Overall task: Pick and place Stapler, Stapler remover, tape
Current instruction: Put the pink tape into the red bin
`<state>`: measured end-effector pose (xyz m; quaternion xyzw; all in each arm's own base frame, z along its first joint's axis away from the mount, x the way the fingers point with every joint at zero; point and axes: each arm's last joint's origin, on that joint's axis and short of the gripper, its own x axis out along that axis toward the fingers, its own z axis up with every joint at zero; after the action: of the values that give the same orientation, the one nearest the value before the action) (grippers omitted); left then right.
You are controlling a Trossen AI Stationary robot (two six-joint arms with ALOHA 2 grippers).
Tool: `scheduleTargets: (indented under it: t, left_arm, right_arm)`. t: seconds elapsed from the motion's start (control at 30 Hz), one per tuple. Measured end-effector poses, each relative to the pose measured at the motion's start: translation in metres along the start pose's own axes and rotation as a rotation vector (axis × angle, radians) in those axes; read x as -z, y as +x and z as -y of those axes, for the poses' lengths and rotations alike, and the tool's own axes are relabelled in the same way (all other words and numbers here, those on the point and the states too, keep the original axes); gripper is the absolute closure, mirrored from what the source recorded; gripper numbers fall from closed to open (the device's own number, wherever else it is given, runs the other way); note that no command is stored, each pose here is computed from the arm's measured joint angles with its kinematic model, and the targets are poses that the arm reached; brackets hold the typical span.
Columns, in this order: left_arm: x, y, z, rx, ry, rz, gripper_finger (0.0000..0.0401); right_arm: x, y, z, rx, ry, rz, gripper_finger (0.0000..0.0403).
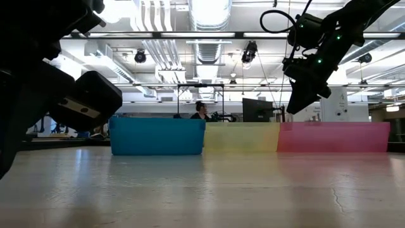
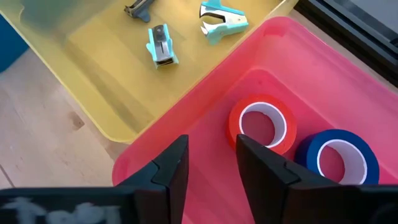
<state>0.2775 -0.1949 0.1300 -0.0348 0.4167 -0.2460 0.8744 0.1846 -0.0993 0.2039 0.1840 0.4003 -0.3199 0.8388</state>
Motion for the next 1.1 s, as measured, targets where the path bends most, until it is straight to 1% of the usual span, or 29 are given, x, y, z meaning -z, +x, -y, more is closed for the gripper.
scheduleTargets:
  t: [0.07,0.23,0.37,0.47,0.6,0.7,0.8,0.87,0.97,1.03,1.1]
  left_arm:
    - [0.000,0.000,0.000,-0.002,0.000,0.000,0.0363]
    - [-0.003,-0.004,-0.003,-0.016,-0.005,0.013,0.0364]
    - [-0.006,-0.014,-0.007,-0.115,0.039,0.025,0.0346]
    - [-0.009,-0.024,-0.011,-0.240,0.103,0.035,0.0343]
    - [-0.016,-0.041,-0.017,-0.448,0.174,0.067,0.0349]
    - [-0.023,-0.053,-0.024,-0.628,0.247,0.099,0.0350]
    - [-0.029,-0.063,-0.033,-0.835,0.301,0.115,0.0344]
    - [-0.032,-0.068,-0.041,-0.982,0.307,0.112,0.0344]
    - [-0.035,-0.076,-0.058,-1.179,0.271,0.100,0.0344]
    - [-0.038,-0.081,-0.071,-1.269,0.227,0.101,0.0344]
    - [-0.040,-0.085,-0.084,-1.322,0.180,0.107,0.0343]
  right_arm:
    - [0.000,0.000,0.000,0.000,0.000,0.000,0.0278]
    - [0.000,0.000,0.000,0.000,0.000,0.000,0.0282]
    - [0.000,0.000,0.000,0.000,0.008,0.001,0.0279]
    - [0.000,0.000,0.000,-0.001,0.024,0.005,0.0275]
    - [-0.001,0.000,0.000,-0.002,0.027,0.008,0.0273]
    - [-0.002,0.000,0.000,-0.006,0.047,0.018,0.0275]
    - [-0.006,0.000,-0.002,-0.024,0.099,0.056,0.0278]
    - [-0.010,-0.001,-0.003,-0.045,0.126,0.094,0.0279]
    - [-0.017,-0.002,-0.007,-0.117,0.133,0.157,0.0279]
    - [-0.021,-0.003,-0.011,-0.188,0.105,0.199,0.0278]
    - [-0.023,-0.005,-0.017,-0.257,0.067,0.233,0.0274]
